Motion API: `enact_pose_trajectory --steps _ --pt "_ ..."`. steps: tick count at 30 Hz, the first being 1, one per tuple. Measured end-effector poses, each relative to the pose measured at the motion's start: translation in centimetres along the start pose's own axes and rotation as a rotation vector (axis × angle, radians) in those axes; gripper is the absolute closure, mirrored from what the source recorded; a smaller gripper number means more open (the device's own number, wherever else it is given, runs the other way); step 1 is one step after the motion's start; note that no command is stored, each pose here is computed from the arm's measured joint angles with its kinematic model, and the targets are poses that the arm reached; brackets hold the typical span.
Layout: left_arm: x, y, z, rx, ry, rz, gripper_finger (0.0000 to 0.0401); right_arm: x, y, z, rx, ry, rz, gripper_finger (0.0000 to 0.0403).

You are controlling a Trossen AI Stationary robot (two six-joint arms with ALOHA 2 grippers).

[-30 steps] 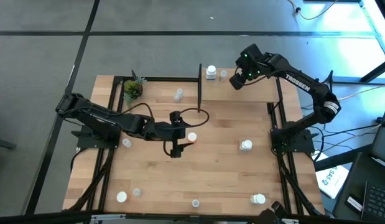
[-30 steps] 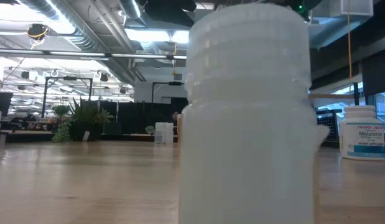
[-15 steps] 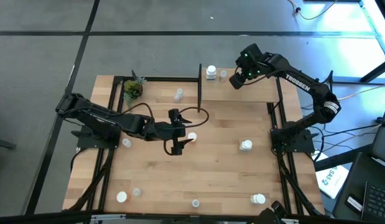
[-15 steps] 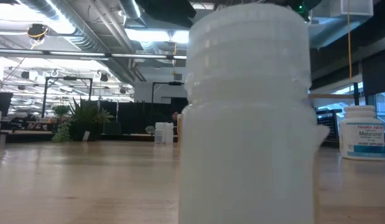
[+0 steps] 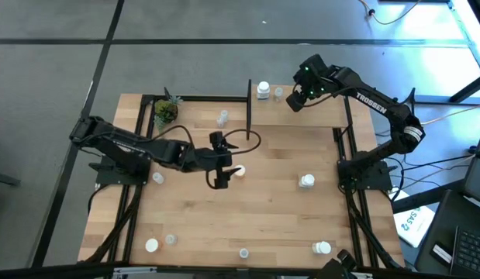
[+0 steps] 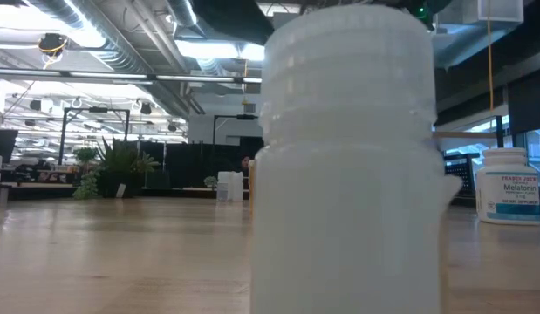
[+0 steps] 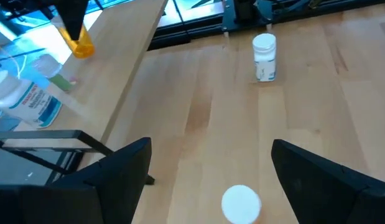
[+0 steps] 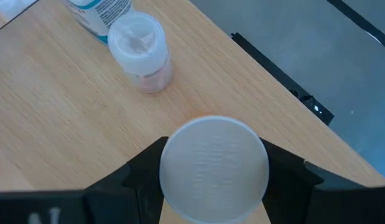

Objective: Pick and place medicine bottles onto shelf by color
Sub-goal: Put the right orange pill bottle on the shelf

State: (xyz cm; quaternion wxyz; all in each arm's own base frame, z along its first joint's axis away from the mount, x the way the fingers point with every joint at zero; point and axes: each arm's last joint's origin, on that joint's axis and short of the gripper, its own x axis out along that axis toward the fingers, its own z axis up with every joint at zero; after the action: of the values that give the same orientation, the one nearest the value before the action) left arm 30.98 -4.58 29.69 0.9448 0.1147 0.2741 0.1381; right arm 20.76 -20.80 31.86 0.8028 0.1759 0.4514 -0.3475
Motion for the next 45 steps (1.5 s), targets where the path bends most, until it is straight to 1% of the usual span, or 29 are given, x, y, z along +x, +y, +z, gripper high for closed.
enact_pose_trajectory --steps 4,10,13,18,25,29,33,36,38,41,45 --pt "0.1 0.3 -0.1 -0.002 0.009 0.007 0.0074 0.0 0.0 0.0 0.000 0.000 0.000 0.0189" --pt "0.1 0.2 -0.3 0.009 0.029 0.005 0.0074 0.0 0.0 0.0 0.000 -0.001 0.000 0.0162" --pt "0.1 0.2 -0.3 0.009 0.029 0.006 0.0074 0.0 0.0 0.0 0.000 -0.002 0.000 0.0155" --pt "0.1 0.2 -0.3 0.007 0.029 0.005 0.0074 0.0 0.0 0.2 -0.007 -0.022 0.001 0.0157" --pt "0.1 0.2 -0.3 0.006 0.028 0.004 0.0074 -1.3 0.0 0.6 -0.036 -0.116 0.000 0.0158" --pt "0.1 0.2 -0.3 0.006 0.028 0.004 0.0074 -3.0 0.0 0.2 -0.108 -0.154 -0.005 0.0159" --pt "0.1 0.2 -0.3 0.006 0.028 0.004 0.0074 -4.5 1.1 -0.4 -0.196 -0.171 -0.010 0.0161" --pt "0.1 0.2 -0.3 0.006 0.028 0.005 0.0074 -5.2 2.4 -1.1 -0.270 -0.143 -0.014 0.0179" --pt "0.1 0.2 -0.3 0.006 0.028 0.005 0.0074 -5.4 3.3 -1.5 -0.322 -0.117 -0.024 0.0203" --pt "0.1 0.2 -0.3 0.006 0.028 0.006 0.0074 -5.5 4.4 -2.1 -0.374 -0.080 -0.035 0.0249" --pt "0.1 0.3 -0.3 0.006 0.029 0.030 0.0074 -5.6 5.5 -2.8 -0.428 -0.032 -0.016 0.0317"
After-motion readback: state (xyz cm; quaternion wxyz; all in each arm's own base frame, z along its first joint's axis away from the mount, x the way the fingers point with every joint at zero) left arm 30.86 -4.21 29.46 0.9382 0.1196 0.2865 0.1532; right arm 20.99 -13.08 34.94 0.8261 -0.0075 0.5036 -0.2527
